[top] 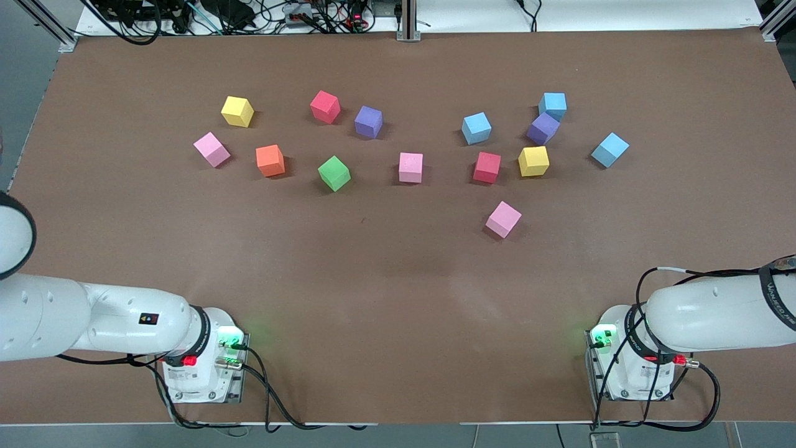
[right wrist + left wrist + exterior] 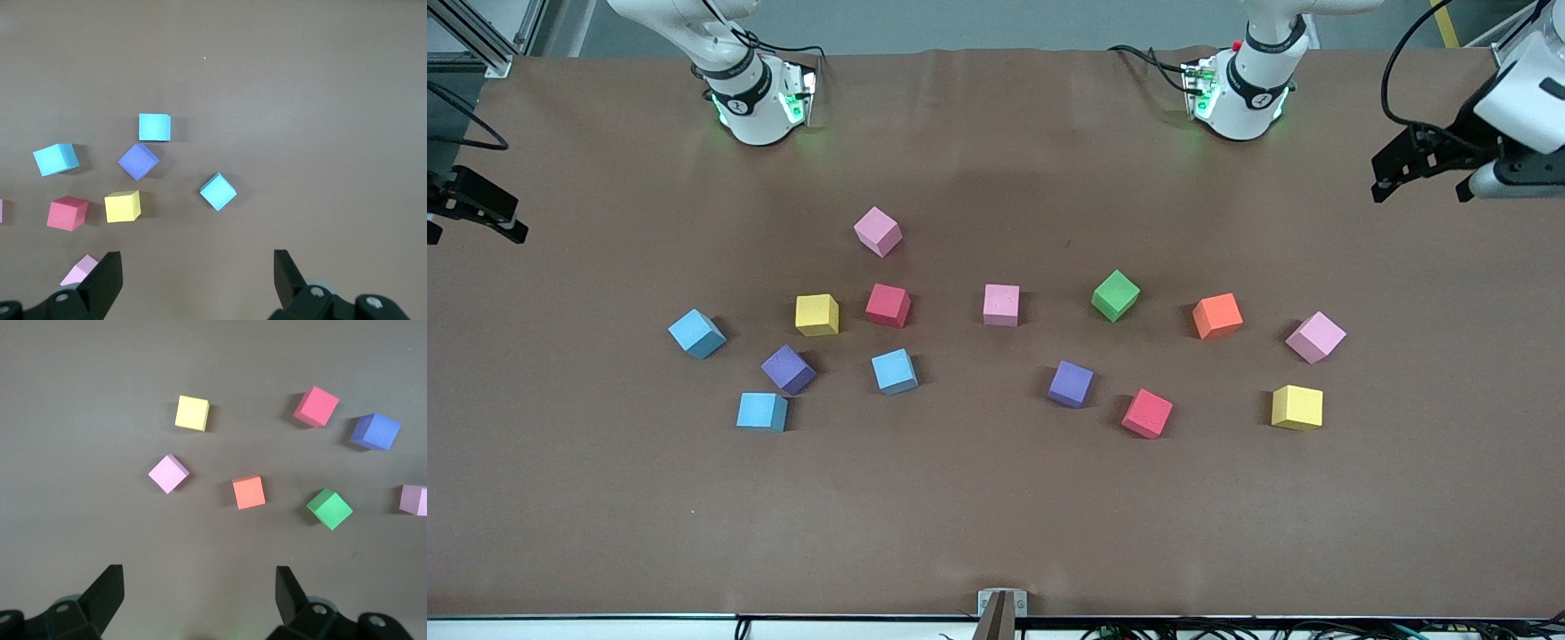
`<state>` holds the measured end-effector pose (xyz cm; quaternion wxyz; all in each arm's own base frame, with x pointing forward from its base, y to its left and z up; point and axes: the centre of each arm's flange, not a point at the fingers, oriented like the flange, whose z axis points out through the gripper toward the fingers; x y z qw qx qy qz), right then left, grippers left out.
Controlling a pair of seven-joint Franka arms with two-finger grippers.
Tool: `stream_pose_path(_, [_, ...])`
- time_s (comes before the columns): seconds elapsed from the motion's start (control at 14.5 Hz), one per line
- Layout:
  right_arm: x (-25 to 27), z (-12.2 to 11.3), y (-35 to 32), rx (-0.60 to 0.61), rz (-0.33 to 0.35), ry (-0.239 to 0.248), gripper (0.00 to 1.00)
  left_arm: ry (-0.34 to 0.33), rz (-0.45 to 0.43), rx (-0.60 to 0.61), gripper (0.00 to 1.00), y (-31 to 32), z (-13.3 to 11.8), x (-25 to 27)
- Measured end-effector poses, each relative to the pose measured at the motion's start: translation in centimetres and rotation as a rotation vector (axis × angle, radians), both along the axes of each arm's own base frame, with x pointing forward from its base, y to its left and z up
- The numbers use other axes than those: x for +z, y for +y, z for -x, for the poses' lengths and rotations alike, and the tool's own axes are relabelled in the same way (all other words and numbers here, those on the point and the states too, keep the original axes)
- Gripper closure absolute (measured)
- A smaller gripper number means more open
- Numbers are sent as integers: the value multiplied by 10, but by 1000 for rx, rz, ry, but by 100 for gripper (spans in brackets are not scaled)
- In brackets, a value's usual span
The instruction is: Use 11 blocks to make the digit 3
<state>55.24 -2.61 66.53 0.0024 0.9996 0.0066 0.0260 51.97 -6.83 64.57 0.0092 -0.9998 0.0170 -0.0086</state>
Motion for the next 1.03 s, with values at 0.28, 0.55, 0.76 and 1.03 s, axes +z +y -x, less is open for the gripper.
stream_pose_path(0.28, [-8, -5, 19, 33, 0, 15, 0, 29, 8, -84, 0, -66, -42, -58])
stream_pose_path(0.55, [-43, -21, 61, 101, -14, 78, 0, 52, 26, -100, 0, -166, -54, -126])
stream_pose_path(0.76, [-74, -18, 105, 172, -6, 202, 0, 90, 21, -96, 0, -237, -43, -174])
stream_pose_path(1.03, [-117, -8, 157, 232, -4, 294, 0, 116, 11, -36, 0, -306, -23, -226])
